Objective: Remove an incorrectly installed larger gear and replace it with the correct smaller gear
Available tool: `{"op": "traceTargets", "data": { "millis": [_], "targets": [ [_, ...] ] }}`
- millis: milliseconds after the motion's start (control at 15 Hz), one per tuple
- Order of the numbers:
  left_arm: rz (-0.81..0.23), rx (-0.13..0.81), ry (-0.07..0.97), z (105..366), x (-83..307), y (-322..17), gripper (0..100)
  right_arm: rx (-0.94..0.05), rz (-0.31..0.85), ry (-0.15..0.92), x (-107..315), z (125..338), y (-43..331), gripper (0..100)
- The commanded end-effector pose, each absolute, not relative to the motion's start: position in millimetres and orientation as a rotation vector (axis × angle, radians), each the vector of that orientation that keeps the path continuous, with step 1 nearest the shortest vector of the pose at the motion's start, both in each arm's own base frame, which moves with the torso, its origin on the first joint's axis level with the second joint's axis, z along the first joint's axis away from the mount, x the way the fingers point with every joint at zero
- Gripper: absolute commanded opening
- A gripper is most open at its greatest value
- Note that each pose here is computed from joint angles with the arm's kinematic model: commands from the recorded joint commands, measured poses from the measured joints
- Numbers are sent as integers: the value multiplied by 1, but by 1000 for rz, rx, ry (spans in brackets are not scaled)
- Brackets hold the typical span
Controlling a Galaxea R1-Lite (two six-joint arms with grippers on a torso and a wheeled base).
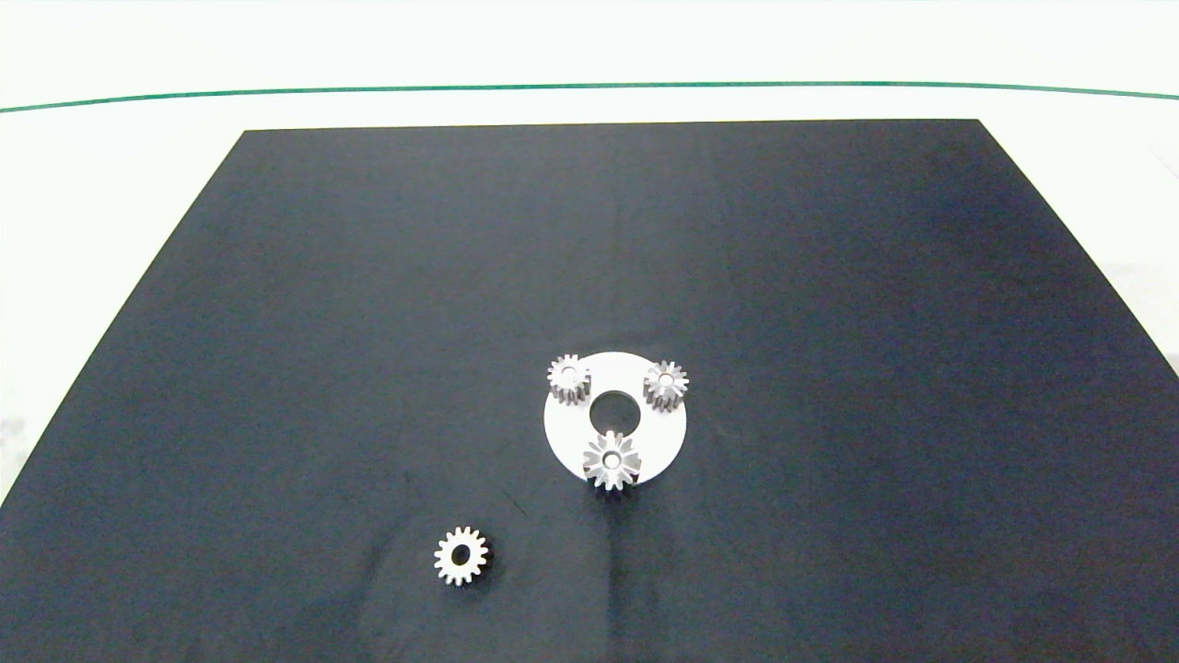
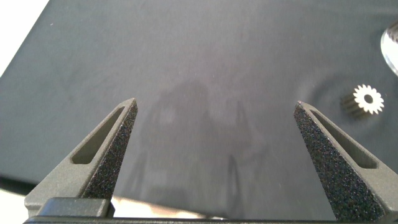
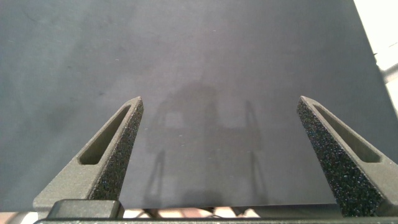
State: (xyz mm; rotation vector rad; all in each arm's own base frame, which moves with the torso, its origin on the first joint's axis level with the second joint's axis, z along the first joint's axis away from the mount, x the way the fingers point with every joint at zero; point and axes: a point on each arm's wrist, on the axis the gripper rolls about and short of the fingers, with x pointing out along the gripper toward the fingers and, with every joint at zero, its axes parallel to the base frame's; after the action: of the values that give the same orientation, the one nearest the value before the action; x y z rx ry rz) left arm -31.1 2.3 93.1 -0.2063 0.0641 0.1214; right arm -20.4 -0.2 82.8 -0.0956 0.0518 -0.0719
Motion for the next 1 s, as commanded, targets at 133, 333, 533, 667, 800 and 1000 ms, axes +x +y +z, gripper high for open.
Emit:
{"op": "traceTargets", "data": {
  "millis": [133,333,533,667,800,1000],
  "targets": [
    [100,-193,208,172,-40,4,100,-114,-94,208,-11,140,0,100],
    [115,-186,325,232,1,2,100,-151,-70,405,-3,188,-1,100],
    [130,-167,530,277,26,2,100,-167,-62,542,20,216,-2,100],
    [138,-159,616,300,45,1,100,-177,-94,661,44,229,-5,100],
    [149,-157,693,314,63,0,100,-185,-87,776,67,234,-6,100],
    [165,-144,836,321,83,0,100,-225,-99,866,93,236,-6,100]
  ]
}}
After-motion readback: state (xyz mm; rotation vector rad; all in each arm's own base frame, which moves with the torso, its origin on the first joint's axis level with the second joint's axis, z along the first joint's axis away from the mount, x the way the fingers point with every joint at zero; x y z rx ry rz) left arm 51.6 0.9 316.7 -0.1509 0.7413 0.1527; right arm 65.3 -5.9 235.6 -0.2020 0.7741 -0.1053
